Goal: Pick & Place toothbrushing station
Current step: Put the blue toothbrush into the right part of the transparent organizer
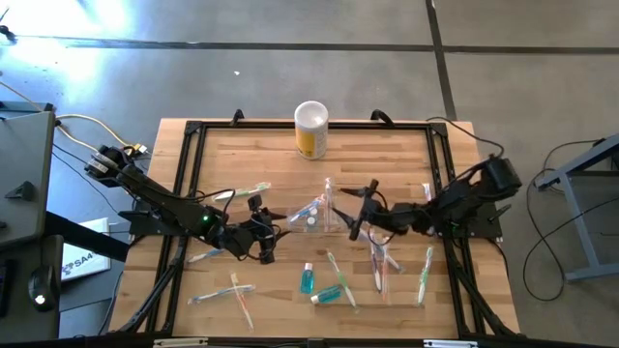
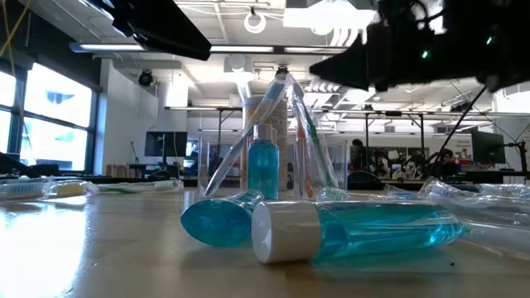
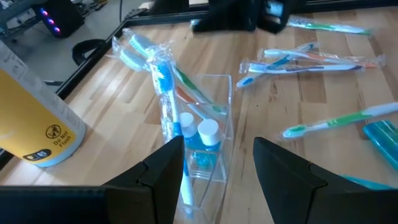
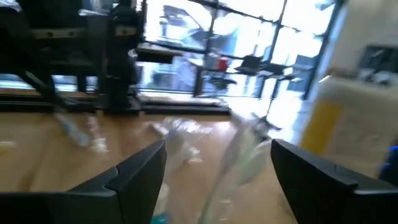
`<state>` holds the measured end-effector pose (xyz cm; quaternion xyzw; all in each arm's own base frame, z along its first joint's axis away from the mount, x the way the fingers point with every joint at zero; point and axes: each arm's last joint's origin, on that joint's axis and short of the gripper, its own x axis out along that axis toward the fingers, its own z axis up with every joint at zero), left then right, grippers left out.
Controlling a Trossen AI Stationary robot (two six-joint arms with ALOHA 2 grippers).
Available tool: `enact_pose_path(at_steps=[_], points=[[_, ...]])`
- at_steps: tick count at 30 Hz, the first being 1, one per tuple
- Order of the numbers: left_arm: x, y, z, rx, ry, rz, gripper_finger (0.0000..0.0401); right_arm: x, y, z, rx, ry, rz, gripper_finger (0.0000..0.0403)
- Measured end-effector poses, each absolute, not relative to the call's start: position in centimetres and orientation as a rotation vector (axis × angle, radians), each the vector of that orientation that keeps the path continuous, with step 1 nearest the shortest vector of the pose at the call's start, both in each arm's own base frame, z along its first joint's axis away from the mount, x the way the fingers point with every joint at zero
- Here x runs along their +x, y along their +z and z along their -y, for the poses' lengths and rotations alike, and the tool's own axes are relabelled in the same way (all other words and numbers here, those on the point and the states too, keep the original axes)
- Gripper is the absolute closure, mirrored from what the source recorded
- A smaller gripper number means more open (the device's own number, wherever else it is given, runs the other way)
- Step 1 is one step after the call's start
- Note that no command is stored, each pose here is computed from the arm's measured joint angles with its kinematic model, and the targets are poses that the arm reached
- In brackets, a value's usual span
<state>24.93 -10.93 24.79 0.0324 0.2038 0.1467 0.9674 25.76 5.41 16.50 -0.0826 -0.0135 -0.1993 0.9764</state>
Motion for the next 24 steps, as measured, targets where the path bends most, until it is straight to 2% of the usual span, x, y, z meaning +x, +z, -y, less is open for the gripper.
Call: enact_pose_path(at_steps=[6,14,21,24], points=[[24.9,24.7,10.9,0.055,0.298,-0.421,0.0214,23.3,19.6,-8.0,-0.301,-0.522,0.015,0.0123],[24.9,24.8,10.9,0.050,0.297,-0.415,0.0214,19.2,21.6,-10.9,-0.317,-0.726,-0.090,0.0128],[24.9,24.8,10.9,0.045,0.298,-0.414,0.0214,17.1,21.0,-13.6,-0.270,-0.652,-0.085,0.0129],[24.9,24.8,10.9,0.043,0.298,-0.413,0.0214,16.1,20.7,-14.3,-0.257,-0.691,-0.093,0.0129]])
